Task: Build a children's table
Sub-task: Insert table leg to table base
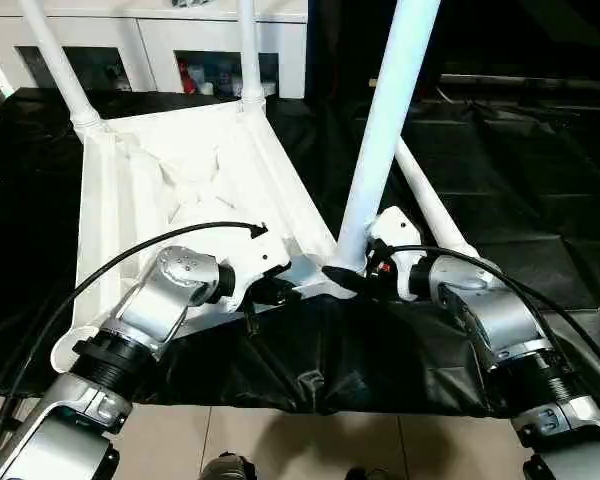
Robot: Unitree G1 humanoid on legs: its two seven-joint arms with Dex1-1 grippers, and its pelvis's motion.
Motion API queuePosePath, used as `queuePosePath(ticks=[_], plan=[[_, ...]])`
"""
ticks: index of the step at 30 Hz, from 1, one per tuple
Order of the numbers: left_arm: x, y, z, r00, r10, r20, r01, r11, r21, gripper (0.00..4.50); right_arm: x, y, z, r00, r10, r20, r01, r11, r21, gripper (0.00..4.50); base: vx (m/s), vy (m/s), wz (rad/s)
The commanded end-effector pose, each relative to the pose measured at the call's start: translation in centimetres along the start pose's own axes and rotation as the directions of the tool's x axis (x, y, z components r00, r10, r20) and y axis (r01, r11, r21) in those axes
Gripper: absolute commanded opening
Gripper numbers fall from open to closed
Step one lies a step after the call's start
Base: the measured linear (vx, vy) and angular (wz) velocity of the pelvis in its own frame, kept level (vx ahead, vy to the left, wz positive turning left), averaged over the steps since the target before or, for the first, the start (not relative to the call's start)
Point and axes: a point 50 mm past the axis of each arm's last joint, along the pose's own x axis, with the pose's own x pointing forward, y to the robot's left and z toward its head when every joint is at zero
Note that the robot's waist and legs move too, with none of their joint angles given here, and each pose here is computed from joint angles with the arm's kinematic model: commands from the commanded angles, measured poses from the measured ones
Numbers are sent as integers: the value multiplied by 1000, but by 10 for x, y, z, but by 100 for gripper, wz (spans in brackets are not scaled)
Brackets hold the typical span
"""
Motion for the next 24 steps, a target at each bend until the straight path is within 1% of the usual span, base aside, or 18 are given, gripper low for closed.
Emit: queuePosePath(ticks=[1, 8, 9, 10, 12, 13, 15, 17, 18, 20, 21, 23, 24], plan=[[3, -1, 16, 999, -40, 36, 37, 997, 68, 0, 1, -1, 0, 1000, 5, 0, -5, 1000, 18, 284, 0, 0, 0], [4, -1, 14, 999, -30, 28, 28, 998, 56, 0, 3, 1, -4, 1000, 5, -8, -5, 999, 34, 274, 0, 0, 0], [4, 2, 12, 1000, 0, 28, -1, 1000, 31, 0, 4, 1, -6, 1000, -8, -8, 9, 998, 64, 274, 0, 0, 0], [4, 2, 12, 1000, 0, 28, -1, 1000, 31, 0, 4, 1, -6, 1000, -8, -8, 9, 998, 64, 274, 0, 0, 0], [5, 8, 13, 997, 71, 29, -71, 997, -7, 0, 8, -1, -10, 998, -64, -7, 65, 991, 119, 274, 0, 0, 0], [6, 13, 14, 992, 124, 34, -123, 992, -36, 0, 11, -2, -12, 995, -104, -11, 104, 984, 143, 274, 0, 0, 0], [12, 23, 20, 962, 271, 34, -265, 956, -125, 0, 22, -2, -17, 976, -217, -28, 218, 950, 226, 274, 0, 0, 0], [18, 28, 27, 931, 362, 32, -350, 917, -192, 0, 35, -2, -17, 947, -318, -53, 318, 898, 304, 273, 0, 0, 0], [24, 29, 34, 914, 403, 40, -385, 896, -224, 0, 45, -1, -17, 916, -391, -85, 396, 853, 340, 273, 0, 0, 0], [29, 28, 40, 900, 432, 57, -406, 878, -253, 0, 55, 2, -11, 895, -436, -91, 440, 833, 334, 273, 0, 0, 0], [34, 25, 46, 902, 425, 79, -392, 881, -265, 0, 64, 7, -3, 894, -444, -63, 440, 841, 315, 273, 0, 0, 0], [35, 25, 47, 903, 421, 84, -387, 883, -266, 0, 66, 8, -2, 895, -443, -56, 437, 844, 311, 273, 0, 0, 0], [38, 22, 51, 909, 403, 109, -367, 896, -249, 0, 71, 10, 3, 895, -443, -50, 437, 850, 296, 273, 0, 0, 0]])
